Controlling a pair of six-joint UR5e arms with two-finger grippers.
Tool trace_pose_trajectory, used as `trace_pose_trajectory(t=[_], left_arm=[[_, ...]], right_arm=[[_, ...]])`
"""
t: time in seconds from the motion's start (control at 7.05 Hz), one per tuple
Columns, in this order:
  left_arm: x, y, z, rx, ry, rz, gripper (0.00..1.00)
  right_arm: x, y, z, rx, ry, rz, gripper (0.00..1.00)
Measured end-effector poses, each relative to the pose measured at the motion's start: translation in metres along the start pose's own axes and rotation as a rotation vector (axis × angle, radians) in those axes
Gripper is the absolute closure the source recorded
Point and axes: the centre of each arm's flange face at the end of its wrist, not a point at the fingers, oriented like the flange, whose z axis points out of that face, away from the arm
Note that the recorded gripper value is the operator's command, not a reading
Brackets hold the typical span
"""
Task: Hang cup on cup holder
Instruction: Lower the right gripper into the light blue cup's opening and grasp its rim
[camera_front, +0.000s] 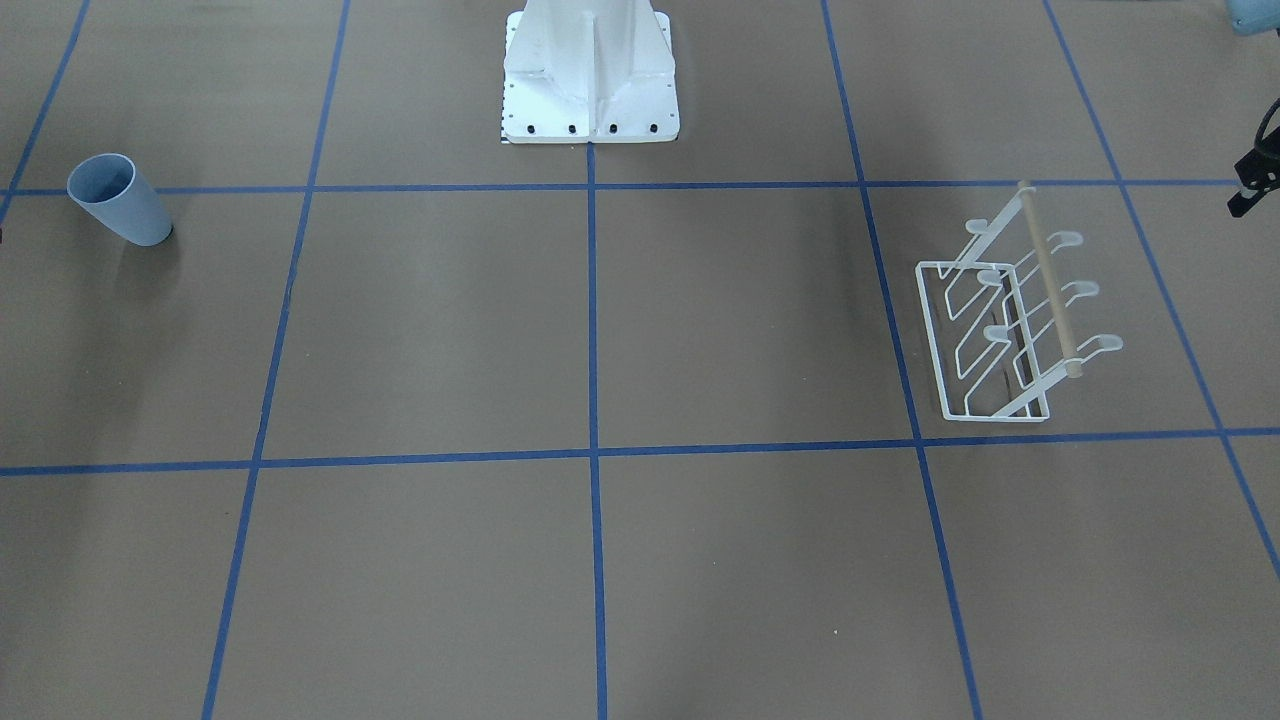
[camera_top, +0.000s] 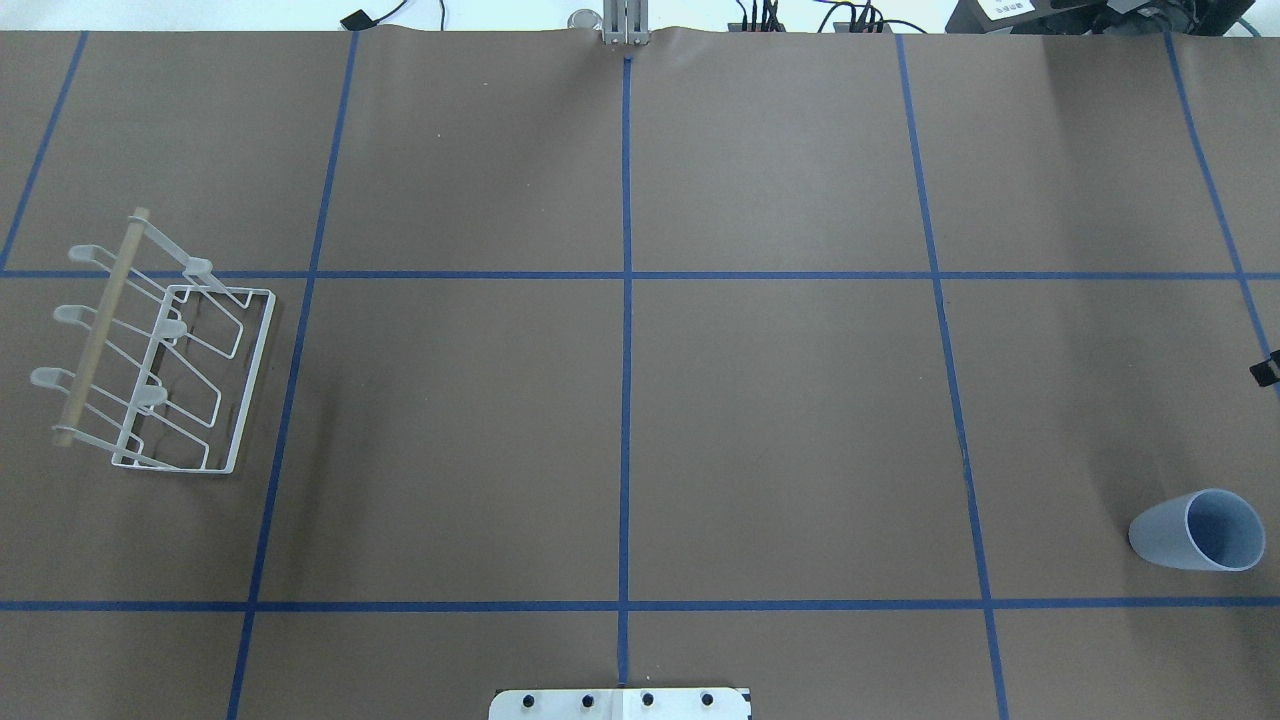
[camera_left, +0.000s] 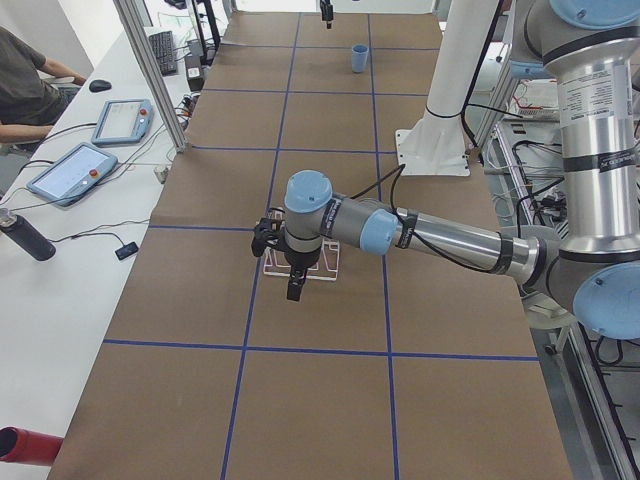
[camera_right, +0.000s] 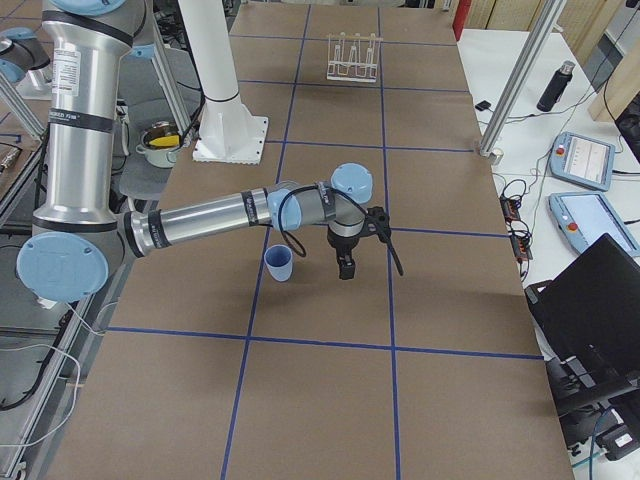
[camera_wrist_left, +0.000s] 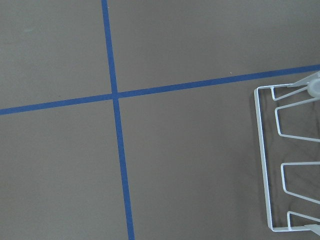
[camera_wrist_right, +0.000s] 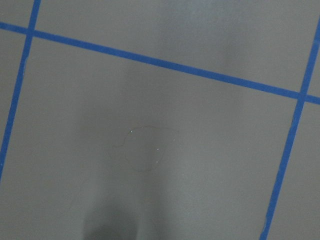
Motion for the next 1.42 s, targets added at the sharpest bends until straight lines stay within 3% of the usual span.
trace_pose_trajectory(t=[0.14, 0.43, 0.99, 1.28, 1.42], left_arm=[[0.001, 0.000, 0.000, 0.002, 0.001, 0.002, 0.02], [0.001, -0.001, 0.000, 0.004, 0.001, 0.004, 0.02], [0.001, -0.007, 0.001, 0.006, 0.002, 0.005, 0.02], [0.001, -0.008, 0.001, 0.007, 0.003, 0.005, 0.02], [0.002, -0.009, 0.000, 0.008, 0.003, 0.006, 0.02]], right_arm=[[-0.017, 0.023, 0.018, 0.012, -0.031, 0.006, 0.02], [-0.044, 0.042, 0.040, -0.010, -0.070, -0.024, 0.05], [-0.045, 0.061, 0.057, -0.053, -0.045, -0.034, 0.06], [-0.045, 0.069, 0.066, -0.082, -0.043, -0.043, 0.21], [-0.045, 0.070, 0.070, -0.093, -0.042, -0.046, 0.51]])
